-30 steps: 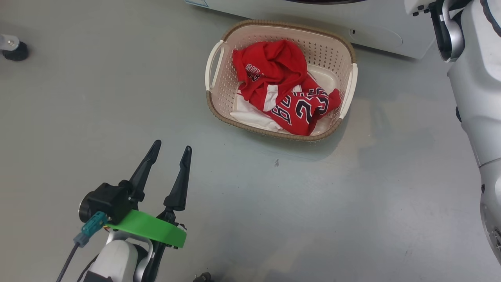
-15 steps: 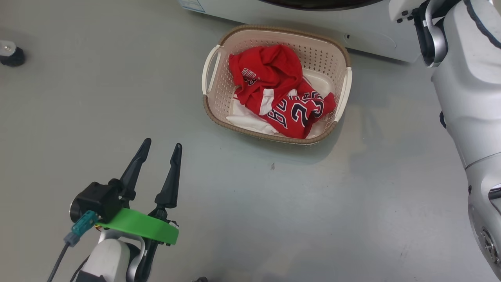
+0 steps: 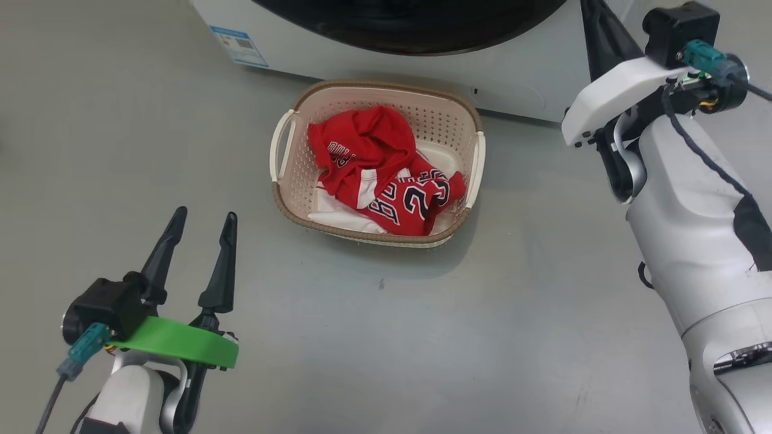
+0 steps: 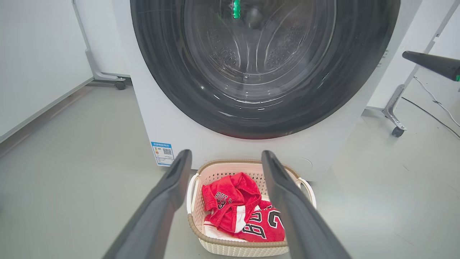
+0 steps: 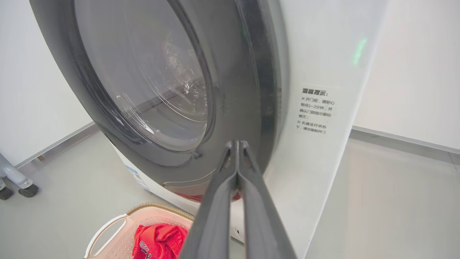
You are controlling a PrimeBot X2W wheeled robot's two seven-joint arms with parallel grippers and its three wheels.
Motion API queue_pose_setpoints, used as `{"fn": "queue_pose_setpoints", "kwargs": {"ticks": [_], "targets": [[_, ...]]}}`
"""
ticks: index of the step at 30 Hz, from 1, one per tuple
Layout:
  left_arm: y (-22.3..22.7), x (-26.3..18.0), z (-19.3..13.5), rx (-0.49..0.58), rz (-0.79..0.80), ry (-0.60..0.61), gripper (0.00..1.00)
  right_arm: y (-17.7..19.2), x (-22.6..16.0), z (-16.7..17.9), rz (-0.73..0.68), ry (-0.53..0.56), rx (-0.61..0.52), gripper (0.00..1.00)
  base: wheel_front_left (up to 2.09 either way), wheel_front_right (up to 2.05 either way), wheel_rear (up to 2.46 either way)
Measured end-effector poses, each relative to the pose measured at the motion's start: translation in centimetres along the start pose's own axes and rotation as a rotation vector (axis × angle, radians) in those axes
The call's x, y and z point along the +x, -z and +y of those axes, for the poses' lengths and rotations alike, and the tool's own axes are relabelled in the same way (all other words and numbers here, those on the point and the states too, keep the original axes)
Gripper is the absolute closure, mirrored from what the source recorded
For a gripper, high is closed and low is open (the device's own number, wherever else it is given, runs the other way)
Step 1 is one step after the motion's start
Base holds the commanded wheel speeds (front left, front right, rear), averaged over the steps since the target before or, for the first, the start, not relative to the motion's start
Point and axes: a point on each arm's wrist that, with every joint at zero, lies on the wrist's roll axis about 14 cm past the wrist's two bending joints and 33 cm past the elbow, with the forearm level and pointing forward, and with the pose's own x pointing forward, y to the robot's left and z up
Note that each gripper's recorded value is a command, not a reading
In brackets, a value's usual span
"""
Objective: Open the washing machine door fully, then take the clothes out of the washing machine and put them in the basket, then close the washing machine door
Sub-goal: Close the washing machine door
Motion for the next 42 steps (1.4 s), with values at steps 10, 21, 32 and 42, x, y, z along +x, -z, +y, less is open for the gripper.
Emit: {"fn": "queue_pose_setpoints", "kwargs": {"ticks": [10, 21, 32, 42], "targets": [[-0.5, 0.6, -1.6, 0.010, -0.021, 0.069, 0.00, -1.0, -6.5, -3.1, -0.043, 0.120, 0.063, 0.00, 0.00, 0.00, 0.00], [-0.8, 1.1, -3.4, -0.006, -0.037, 0.124, 0.00, 0.2, -15.5, -6.8, -0.048, 0.317, 0.114, 0.00, 0.00, 0.00, 0.00], [-1.3, 0.6, -4.9, -0.026, -0.054, 0.159, 0.00, -0.1, -22.6, -8.4, -0.081, 0.465, 0.114, 0.00, 0.00, 0.00, 0.00], [-2.1, -0.7, -4.7, 0.010, -0.078, 0.157, 0.00, -0.7, -26.6, -7.9, -0.106, 0.514, 0.067, 0.00, 0.00, 0.00, 0.00]]}}
